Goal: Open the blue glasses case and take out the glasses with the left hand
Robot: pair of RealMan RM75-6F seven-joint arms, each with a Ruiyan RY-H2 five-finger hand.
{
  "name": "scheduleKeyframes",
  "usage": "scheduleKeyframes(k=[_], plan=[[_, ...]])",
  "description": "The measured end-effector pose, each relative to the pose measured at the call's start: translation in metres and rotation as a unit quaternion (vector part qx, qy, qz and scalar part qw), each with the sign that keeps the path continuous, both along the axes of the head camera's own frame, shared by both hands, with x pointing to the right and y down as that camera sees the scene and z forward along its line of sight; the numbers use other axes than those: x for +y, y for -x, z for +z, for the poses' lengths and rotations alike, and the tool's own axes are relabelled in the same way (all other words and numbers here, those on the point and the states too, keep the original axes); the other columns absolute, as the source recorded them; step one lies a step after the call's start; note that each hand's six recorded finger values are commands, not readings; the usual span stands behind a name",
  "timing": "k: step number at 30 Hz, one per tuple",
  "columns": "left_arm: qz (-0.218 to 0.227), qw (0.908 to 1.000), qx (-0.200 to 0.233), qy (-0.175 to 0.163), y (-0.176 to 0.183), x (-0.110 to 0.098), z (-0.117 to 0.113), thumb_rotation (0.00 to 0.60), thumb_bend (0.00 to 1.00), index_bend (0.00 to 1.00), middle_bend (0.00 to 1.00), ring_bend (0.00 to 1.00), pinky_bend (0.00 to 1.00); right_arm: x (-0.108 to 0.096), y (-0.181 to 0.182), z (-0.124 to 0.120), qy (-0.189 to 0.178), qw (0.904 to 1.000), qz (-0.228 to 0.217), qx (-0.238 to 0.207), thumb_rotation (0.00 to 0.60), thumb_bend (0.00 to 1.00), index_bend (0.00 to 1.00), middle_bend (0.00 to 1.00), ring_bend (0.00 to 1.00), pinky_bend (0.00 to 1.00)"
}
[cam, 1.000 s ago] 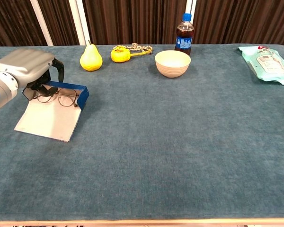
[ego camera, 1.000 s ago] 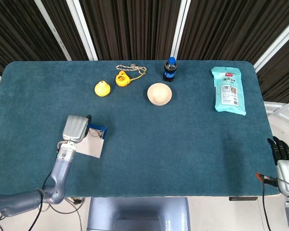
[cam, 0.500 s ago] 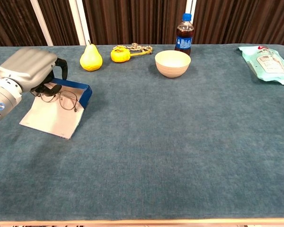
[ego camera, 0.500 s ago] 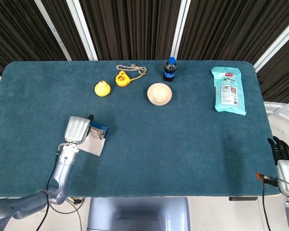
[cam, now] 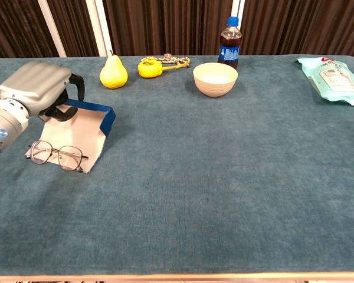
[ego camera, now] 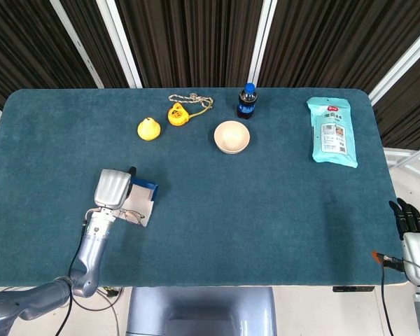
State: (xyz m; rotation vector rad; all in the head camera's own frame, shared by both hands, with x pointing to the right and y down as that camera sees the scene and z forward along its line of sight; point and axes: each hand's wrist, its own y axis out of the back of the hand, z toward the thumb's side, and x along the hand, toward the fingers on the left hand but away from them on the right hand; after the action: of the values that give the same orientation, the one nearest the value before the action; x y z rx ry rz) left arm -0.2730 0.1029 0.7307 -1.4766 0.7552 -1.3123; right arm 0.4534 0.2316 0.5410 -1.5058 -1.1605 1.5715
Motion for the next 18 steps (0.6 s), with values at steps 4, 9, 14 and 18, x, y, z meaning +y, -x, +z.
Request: scheduleKeyframes(k=[4,9,14,18], plan=[[-0.003,0.9999,-0.011,0.011,0.001,0.000,0.004,0.600,0.28,0.34,1.00,0.93,1.00,0.000,0.000,0.000,0.000,1.0000,0.000,0.000,0.600,0.16,0.00,0.00,0.00,0.21],[-0.015,0.9993,-0.021,0.027,0.001,0.000,0.007,0.600,0.20,0.26,1.00,0.92,1.00,0.000,0.000,0.000,0.000,1.0000,0.001,0.000,0.600,0.16,0.00,0.00,0.00,0.21],[-0.024,0.9989,-0.015,0.037,0.002,0.000,0.002,0.600,0.20,0.30,1.00,0.93,1.00,0.000,0.000,-0.001,-0.002,1.0000,-0.002,0.003,0.600,0.16,0.00,0.00,0.00,0.21],[-0.025,0.9983,-0.009,0.052,0.005,0.004,-0.003,0.600,0.20,0.35,1.00,0.93,1.00,-0.001,-0.001,-0.002,-0.004,1.0000,-0.003,0.005,0.600,0.16,0.00,0.00,0.00,0.21]])
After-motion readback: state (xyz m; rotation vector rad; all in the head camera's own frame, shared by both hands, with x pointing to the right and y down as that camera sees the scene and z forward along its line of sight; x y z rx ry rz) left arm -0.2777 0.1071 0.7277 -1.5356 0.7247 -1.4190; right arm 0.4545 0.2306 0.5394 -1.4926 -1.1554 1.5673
